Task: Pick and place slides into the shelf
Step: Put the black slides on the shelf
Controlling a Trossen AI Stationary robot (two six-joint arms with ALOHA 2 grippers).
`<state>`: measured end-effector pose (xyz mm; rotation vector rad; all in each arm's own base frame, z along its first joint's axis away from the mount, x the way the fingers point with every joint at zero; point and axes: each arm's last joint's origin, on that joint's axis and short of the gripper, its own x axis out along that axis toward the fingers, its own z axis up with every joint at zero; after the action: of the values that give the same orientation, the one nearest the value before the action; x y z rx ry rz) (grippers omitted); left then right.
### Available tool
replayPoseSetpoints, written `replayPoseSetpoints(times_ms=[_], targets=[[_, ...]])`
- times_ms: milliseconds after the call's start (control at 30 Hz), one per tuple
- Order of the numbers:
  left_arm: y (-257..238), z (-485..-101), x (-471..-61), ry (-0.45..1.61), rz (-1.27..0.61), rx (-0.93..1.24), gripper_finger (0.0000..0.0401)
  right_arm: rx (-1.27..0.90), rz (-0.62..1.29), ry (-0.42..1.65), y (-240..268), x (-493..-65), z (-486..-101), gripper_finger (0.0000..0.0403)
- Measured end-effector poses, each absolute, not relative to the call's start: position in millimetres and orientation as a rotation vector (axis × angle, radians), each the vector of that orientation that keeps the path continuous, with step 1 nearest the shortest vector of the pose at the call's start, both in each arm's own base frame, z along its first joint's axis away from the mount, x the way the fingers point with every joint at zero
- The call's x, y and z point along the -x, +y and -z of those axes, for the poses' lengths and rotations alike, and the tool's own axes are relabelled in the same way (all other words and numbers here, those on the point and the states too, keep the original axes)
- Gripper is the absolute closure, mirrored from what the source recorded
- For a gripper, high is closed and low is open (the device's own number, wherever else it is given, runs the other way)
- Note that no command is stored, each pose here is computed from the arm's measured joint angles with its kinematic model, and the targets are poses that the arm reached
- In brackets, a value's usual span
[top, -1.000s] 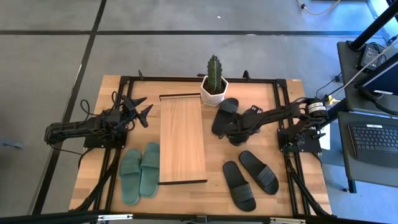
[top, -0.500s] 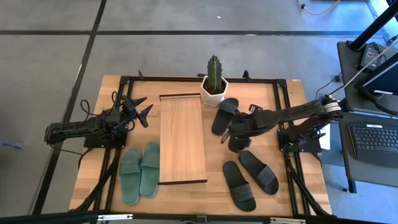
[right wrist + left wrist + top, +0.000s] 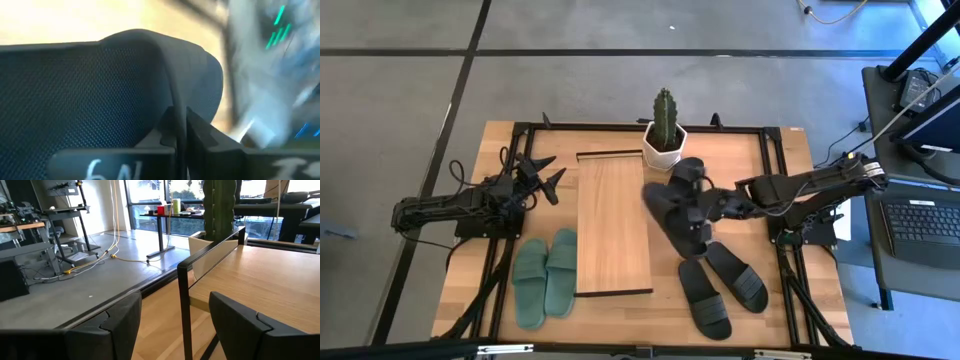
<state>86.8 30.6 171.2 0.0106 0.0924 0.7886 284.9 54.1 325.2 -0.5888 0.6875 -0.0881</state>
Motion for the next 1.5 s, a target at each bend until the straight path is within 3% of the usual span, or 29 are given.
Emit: replayPoseSetpoints(times_ms=[233,467,667,900,1233,1500], targets=[[30.6,-171.2,-86.8,0.092,-0.789,-0.011,0.0177,0.971,0.116,0.553,31.7,-314.0,-333.2,0.0390],[30.6,-171.2,-86.8,0.092,-0.789,-0.011,0.0177,0.975,0.219,0.529,9.9,-338.8,-322.6,0.0390],[30.6,-171.2,-86.8,0.092,-0.789,-0.011,0.0177,1.206,0.116,0.577,-4.0,-345.5,-313.9,0.0390],[30.6,-171.2,-86.8,0.093,-0.789,-0.011,0.0177,1.286,-0.016,0.478,-36.5,-346.9,-321.1,0.0390],[30.6,-171.2,-86.8,0.133,-0.783,-0.108,0.0177,1.294,-0.242,0.168,-86.4,-339.1,-350.0,0.0390],[29.5,-171.1,-87.9,0.130,-0.732,-0.106,0.0177,1.348,-0.227,0.079,-90.4,-347.0,-350.4,0.0390]])
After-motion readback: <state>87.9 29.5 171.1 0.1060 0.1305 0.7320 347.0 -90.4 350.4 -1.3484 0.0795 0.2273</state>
